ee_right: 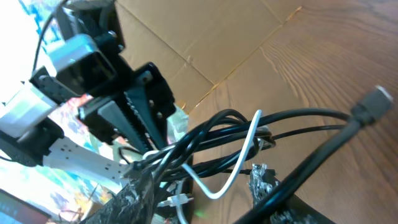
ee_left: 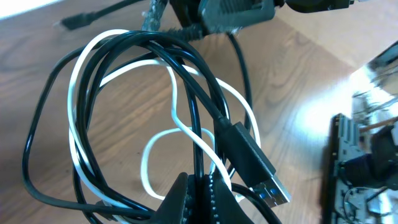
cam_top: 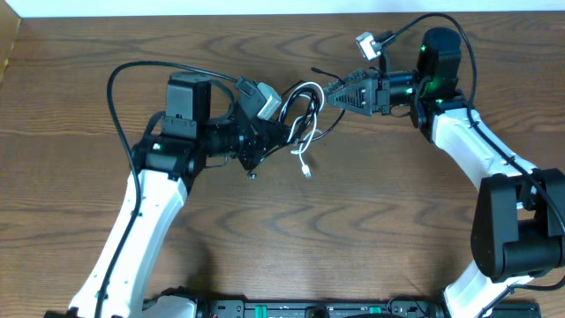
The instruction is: Untangle cables
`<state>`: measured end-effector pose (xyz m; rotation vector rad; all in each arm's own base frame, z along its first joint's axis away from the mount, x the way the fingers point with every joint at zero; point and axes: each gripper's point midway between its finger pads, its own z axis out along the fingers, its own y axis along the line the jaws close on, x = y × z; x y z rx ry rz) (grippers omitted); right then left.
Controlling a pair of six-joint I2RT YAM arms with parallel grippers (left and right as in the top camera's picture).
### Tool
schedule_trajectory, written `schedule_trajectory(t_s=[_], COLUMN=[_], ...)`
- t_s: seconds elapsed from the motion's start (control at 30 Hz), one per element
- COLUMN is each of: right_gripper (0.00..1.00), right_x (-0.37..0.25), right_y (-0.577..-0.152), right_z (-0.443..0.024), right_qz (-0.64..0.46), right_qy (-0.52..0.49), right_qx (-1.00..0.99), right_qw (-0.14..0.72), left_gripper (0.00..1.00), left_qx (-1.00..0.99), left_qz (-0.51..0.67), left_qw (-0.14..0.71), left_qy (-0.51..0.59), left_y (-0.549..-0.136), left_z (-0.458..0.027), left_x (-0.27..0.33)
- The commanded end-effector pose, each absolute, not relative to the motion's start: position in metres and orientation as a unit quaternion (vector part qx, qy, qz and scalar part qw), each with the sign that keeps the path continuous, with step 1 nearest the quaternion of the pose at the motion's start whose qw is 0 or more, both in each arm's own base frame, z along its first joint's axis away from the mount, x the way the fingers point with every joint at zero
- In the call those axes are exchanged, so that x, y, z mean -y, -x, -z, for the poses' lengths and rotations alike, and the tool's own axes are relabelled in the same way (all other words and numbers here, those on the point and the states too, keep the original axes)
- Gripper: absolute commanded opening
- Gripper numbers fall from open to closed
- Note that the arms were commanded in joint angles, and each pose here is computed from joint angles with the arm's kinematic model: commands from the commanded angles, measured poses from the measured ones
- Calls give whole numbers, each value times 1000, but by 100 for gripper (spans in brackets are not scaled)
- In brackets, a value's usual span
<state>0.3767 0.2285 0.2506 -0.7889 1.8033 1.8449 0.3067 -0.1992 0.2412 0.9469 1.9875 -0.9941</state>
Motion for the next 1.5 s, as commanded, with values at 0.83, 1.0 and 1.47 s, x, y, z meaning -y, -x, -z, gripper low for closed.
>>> schedule_trajectory(t_s=[0.83,1.0,1.47], right_gripper=[55,63,64], right_x=[-100,-35,-158], right_y=[-413,-408,-393], right_z=[-48,-39,-96], right_qz=[-151,0,-385], right_qy=[-81,-125,117], right_qx=[-970,-976,-899], right_qw=[171,178,172], left_gripper=[7,7,8], left_qx=[-698,-708,-859], left_qz=[535,541,438], left_qw=[305,307,200], left_qy=[-365,-334,173], left_y=[-295,-306,-381], left_z=[-255,-262,-210], left_x=[221,216,165])
